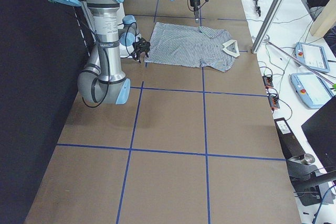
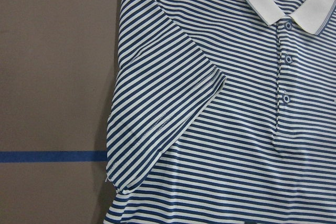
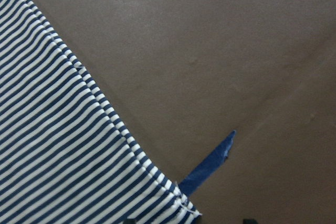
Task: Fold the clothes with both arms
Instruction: 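Move the left gripper down to the hem corner nearest it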
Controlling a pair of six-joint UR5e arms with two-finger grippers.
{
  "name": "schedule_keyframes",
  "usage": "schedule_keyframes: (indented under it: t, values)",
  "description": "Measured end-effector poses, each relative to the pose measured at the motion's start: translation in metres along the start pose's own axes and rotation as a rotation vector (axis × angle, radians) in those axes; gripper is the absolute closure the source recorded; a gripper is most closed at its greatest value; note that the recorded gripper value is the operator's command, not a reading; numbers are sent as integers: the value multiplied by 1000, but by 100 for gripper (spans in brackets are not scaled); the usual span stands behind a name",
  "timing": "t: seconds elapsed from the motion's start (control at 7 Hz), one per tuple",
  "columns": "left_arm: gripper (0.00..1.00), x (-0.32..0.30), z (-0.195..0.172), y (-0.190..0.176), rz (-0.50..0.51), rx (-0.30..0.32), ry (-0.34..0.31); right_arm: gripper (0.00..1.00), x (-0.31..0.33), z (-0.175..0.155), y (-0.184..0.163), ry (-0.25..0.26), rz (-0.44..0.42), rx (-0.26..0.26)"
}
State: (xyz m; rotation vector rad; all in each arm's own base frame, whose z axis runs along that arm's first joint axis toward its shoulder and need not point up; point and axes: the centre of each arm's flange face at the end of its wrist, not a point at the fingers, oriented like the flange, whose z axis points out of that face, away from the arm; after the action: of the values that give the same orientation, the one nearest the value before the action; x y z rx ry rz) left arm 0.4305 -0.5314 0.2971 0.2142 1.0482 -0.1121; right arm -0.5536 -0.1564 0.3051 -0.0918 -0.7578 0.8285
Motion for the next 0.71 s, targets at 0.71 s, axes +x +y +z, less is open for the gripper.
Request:
schedule_keyframes:
  t: [0.71]
  values:
    - [20, -10, 3, 3, -3, -3, -13, 41, -11, 0, -15, -10, 11, 17]
